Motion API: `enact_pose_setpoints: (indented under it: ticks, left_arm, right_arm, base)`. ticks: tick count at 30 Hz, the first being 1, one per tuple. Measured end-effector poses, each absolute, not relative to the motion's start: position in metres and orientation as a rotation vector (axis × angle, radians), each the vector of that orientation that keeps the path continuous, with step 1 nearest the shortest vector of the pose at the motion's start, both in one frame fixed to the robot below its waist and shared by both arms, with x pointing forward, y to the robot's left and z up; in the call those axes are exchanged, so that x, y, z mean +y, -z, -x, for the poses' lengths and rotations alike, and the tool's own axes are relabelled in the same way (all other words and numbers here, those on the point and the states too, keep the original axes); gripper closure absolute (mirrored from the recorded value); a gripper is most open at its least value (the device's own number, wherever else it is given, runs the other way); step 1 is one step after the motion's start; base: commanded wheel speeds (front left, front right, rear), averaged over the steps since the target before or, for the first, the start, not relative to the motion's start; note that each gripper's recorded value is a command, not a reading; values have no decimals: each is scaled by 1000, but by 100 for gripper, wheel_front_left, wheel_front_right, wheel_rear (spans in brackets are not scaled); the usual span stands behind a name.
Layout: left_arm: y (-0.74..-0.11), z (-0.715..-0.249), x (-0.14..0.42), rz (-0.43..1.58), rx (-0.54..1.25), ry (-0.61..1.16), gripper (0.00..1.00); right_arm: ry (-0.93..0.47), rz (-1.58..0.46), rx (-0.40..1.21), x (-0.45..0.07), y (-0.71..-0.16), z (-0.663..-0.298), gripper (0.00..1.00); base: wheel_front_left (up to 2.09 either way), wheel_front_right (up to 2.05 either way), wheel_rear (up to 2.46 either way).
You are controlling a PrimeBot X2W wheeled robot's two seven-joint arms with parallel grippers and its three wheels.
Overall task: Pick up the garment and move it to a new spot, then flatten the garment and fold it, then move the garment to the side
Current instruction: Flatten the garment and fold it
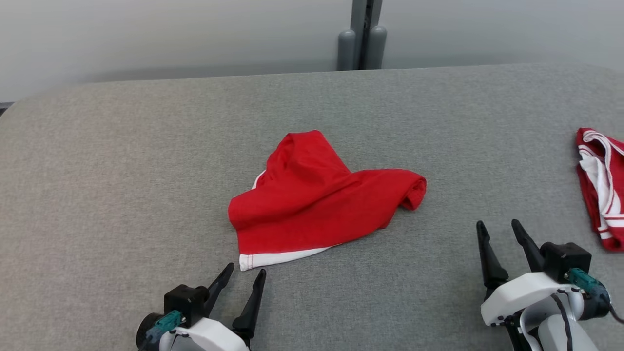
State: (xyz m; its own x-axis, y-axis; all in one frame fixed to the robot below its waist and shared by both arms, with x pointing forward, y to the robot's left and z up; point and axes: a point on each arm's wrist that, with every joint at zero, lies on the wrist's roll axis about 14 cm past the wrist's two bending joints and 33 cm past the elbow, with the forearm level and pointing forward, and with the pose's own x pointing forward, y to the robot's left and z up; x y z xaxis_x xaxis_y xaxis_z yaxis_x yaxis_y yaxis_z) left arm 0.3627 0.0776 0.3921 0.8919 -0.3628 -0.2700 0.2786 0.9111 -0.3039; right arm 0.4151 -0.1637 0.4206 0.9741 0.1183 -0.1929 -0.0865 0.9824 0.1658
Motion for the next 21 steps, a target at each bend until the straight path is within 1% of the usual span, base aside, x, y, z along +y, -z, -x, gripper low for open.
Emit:
enact_pose_setpoints:
  ticks: [8, 9, 10, 16, 21]
  left_arm:
    - [-377, -375, 77, 260, 375, 328, 0]
    - [-375, -375, 77, 260, 381, 327, 53]
    - [-373, -376, 76, 257, 388, 329, 100]
    - [-369, -377, 78, 263, 400, 312, 100]
    - [-406, -386, 80, 272, 274, 312, 100]
  right_arm:
    - [-54, -168, 203, -176, -419, -397, 0]
    - [-49, -170, 205, -178, -418, -396, 0]
    - [-43, -169, 208, -179, -417, -394, 0]
    - [-28, -174, 212, -182, -415, -392, 0]
    - [-79, -187, 199, -164, -420, -392, 0]
  base:
    - [0, 0, 0]
    - [0, 0, 0]
    - [0, 0, 0]
    - [0, 0, 0]
    - [0, 0, 0]
